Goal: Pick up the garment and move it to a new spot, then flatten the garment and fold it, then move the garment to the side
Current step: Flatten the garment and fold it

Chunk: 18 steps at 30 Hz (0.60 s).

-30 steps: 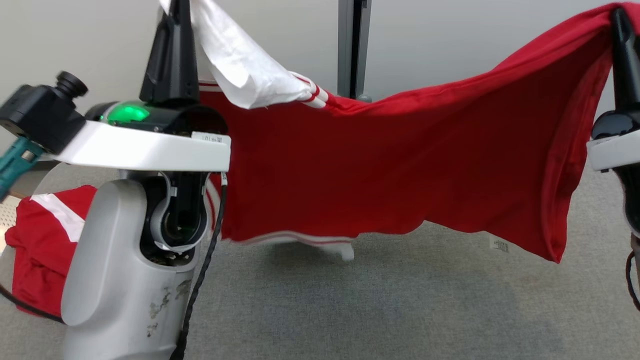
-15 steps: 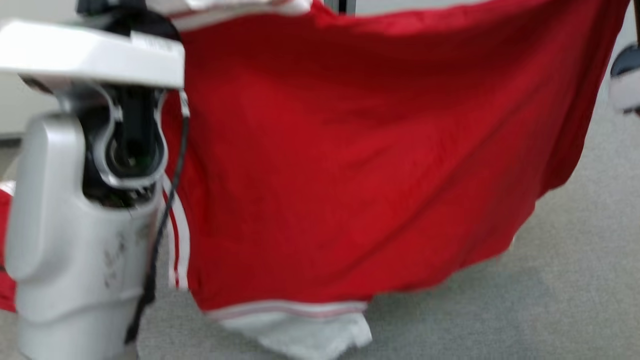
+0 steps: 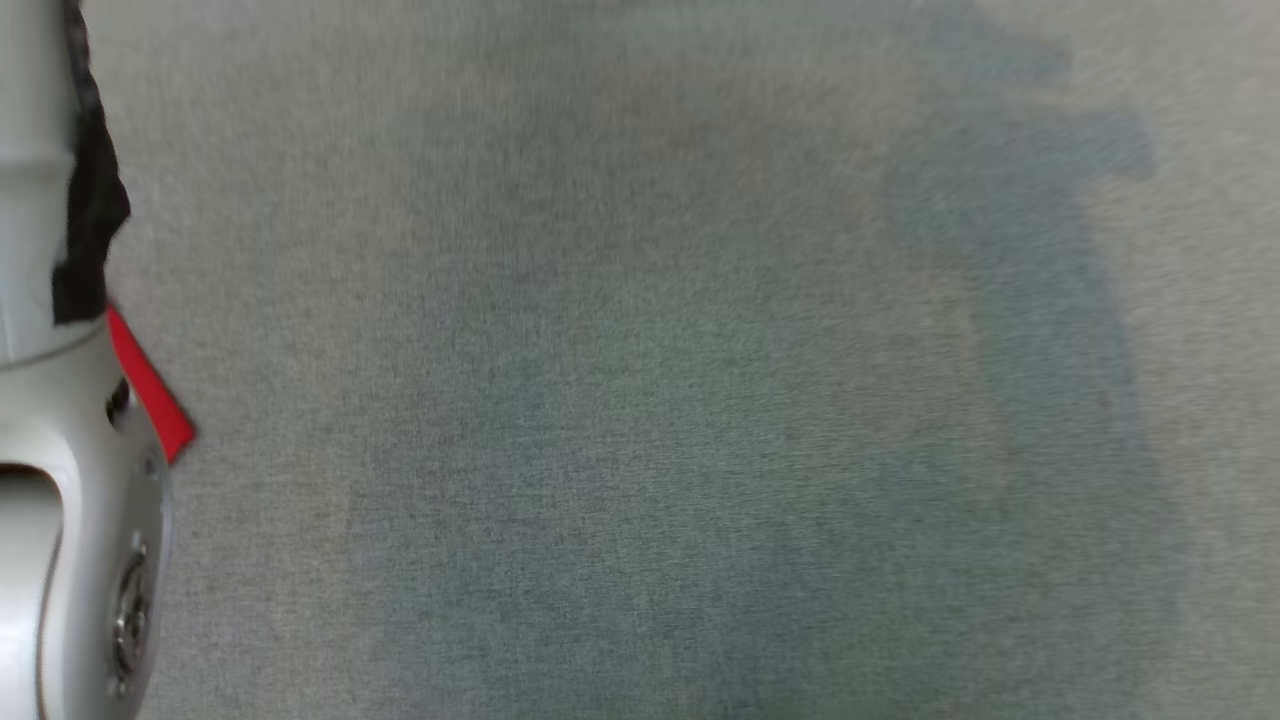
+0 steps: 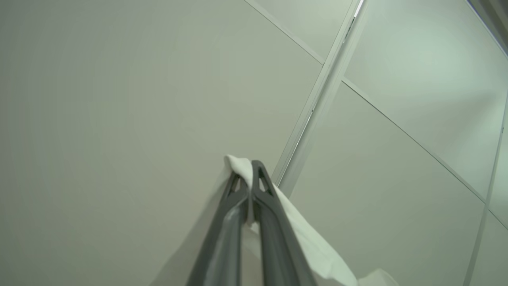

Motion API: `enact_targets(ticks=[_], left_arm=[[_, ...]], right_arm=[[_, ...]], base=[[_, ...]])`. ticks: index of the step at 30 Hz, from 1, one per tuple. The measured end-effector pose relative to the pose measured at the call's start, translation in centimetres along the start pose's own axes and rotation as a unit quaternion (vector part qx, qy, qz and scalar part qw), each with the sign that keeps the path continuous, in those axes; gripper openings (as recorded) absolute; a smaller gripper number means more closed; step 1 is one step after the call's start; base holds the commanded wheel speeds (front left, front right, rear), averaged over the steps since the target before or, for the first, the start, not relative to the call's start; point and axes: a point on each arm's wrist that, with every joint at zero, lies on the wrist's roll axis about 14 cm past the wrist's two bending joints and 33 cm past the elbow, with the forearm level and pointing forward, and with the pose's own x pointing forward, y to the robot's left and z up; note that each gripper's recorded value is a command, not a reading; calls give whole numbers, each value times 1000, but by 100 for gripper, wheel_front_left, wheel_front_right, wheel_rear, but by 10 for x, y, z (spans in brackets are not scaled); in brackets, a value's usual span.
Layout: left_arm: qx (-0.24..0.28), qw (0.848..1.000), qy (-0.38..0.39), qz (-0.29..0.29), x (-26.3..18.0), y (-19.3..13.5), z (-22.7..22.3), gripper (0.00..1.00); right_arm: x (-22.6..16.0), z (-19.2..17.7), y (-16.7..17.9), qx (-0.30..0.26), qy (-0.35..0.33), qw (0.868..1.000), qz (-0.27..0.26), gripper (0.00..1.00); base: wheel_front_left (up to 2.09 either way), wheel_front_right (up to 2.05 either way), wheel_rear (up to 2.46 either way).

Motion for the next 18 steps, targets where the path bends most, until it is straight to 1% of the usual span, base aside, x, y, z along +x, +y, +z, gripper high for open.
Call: enact_targets(ticks=[2, 5, 8, 9, 13, 15, 18], left_arm=[[9, 1000, 6, 15, 4, 23, -22, 0], [34, 999, 20, 26, 6, 50, -51, 0], [51, 997, 44, 34, 2, 73, -79, 0], [69, 994, 73, 37, -7, 86, -103, 0], [90, 986, 126, 59, -32, 121, -140, 0], [104, 980, 153, 77, -50, 141, -155, 0], [123, 971, 183, 91, -74, 160, -168, 0]], right_arm=[[12, -23, 2, 0, -5, 1000, 0, 0], [24, -57, 7, 29, -10, 1000, -7, 0], [23, -110, 12, 63, 23, 998, -17, 0], [18, -148, 23, 84, 59, 995, -16, 0], [-4, -217, 48, 112, 130, 985, -5, 0], [-19, -248, 59, 128, 164, 978, -4, 0], [-41, -280, 71, 153, 204, 967, -5, 0]], base=[[0, 0, 0], [0, 0, 0], [0, 0, 0], [0, 0, 0], [0, 0, 0], [0, 0, 0], [0, 0, 0]])
